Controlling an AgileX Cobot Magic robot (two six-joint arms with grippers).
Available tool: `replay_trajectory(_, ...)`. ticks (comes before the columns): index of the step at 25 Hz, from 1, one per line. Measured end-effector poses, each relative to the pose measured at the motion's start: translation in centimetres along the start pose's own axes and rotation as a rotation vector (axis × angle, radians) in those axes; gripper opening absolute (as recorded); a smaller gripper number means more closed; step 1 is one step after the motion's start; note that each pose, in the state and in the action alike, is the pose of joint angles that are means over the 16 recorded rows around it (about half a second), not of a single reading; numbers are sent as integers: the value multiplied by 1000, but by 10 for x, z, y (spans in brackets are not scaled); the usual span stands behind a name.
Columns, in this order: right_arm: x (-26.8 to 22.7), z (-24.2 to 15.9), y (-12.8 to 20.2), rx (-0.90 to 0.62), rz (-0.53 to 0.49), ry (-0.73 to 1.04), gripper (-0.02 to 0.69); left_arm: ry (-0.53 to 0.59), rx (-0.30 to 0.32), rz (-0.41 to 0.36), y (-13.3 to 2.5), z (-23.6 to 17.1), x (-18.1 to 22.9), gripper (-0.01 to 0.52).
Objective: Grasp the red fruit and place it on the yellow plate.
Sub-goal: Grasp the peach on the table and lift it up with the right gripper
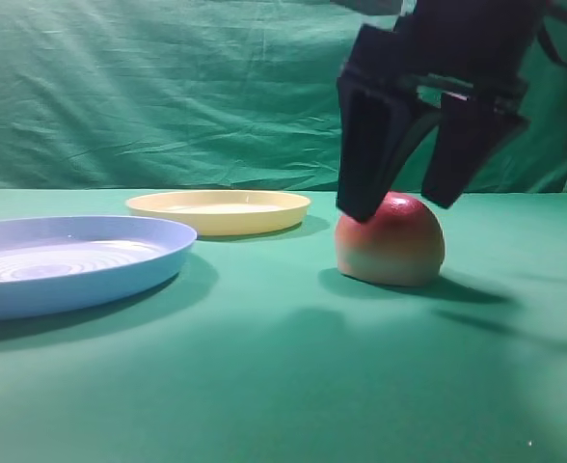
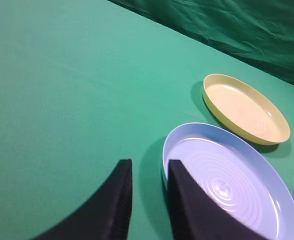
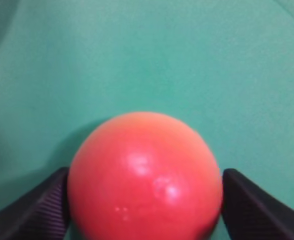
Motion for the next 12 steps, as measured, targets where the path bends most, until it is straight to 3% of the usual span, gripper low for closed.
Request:
replay_trajectory(6,-4,23,-9,4,-12,-44,343,0,0,0,0,0,0,157)
replay_trajectory(12,-24,71,-28,-4,-62,-159,240,0,0,0,0,0,0,157)
Point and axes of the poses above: a point on each arm's last joint axis where the gripper is mounted, x pointing out along that axis toward the gripper, y along the wrist's bending axis when the last joint is at zero, z = x × y, the point moved 10 cm from there along x, pointing out along that axis toward the gripper, and after that the axes turned 15 degrees about -x, right-handed, at the moved point
